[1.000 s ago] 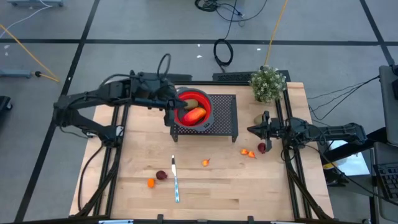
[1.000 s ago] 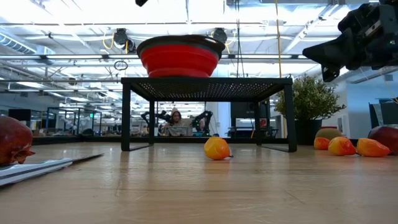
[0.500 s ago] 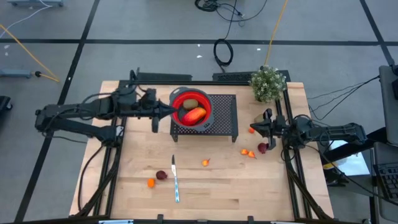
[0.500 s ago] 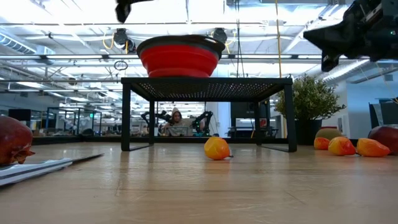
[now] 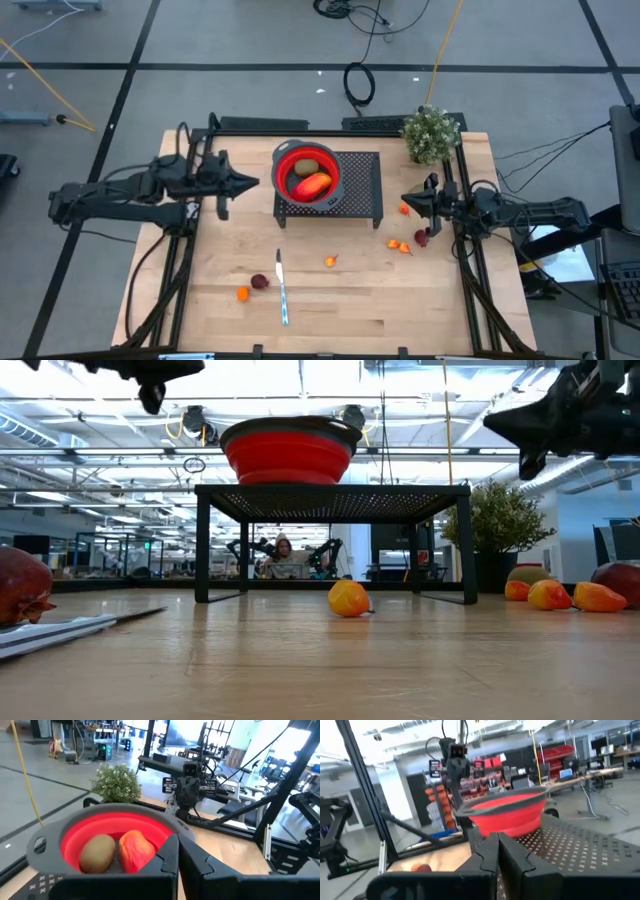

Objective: Pick & Place Fruit
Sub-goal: Put the kiwi into the strainer on the shelf

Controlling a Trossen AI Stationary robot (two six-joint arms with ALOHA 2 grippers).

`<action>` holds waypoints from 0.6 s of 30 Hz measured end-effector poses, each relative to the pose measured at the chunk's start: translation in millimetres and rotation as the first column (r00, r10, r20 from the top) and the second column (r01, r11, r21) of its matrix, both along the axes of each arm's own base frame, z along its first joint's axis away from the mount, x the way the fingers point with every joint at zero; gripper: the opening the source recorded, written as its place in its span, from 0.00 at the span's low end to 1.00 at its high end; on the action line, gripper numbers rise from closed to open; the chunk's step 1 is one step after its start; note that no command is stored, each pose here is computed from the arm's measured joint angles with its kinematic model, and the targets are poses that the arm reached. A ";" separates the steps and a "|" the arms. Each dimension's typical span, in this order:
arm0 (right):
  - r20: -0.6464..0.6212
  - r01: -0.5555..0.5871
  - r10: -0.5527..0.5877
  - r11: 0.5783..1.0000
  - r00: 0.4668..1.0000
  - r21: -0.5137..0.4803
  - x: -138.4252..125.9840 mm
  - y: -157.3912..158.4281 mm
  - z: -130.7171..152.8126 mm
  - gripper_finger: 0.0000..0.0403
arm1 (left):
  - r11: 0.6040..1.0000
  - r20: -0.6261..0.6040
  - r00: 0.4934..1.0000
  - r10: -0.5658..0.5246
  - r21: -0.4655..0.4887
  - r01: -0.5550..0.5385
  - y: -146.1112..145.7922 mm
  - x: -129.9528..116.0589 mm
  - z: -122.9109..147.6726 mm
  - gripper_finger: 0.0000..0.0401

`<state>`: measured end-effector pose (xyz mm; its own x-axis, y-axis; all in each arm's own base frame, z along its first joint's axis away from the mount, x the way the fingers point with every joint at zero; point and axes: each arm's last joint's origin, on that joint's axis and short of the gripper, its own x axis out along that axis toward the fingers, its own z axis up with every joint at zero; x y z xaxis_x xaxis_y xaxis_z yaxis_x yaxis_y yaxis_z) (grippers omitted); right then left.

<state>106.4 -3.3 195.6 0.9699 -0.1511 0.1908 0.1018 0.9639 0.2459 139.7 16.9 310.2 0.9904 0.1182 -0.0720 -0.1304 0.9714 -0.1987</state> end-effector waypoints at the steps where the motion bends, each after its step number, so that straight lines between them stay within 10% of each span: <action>1: 0.002 0.013 -0.013 1.000 1.000 0.001 -0.4 -0.4 4.9 0.00 | 1.000 0.011 1.000 0.000 0.010 0.000 -0.4 -3.2 -2.0 0.02; 18: -0.290 0.046 -0.055 0.998 0.956 -0.039 3.9 -1.4 81.6 0.00 | 1.000 0.153 0.988 -0.009 0.028 0.004 -3.8 -30.0 -66.7 0.02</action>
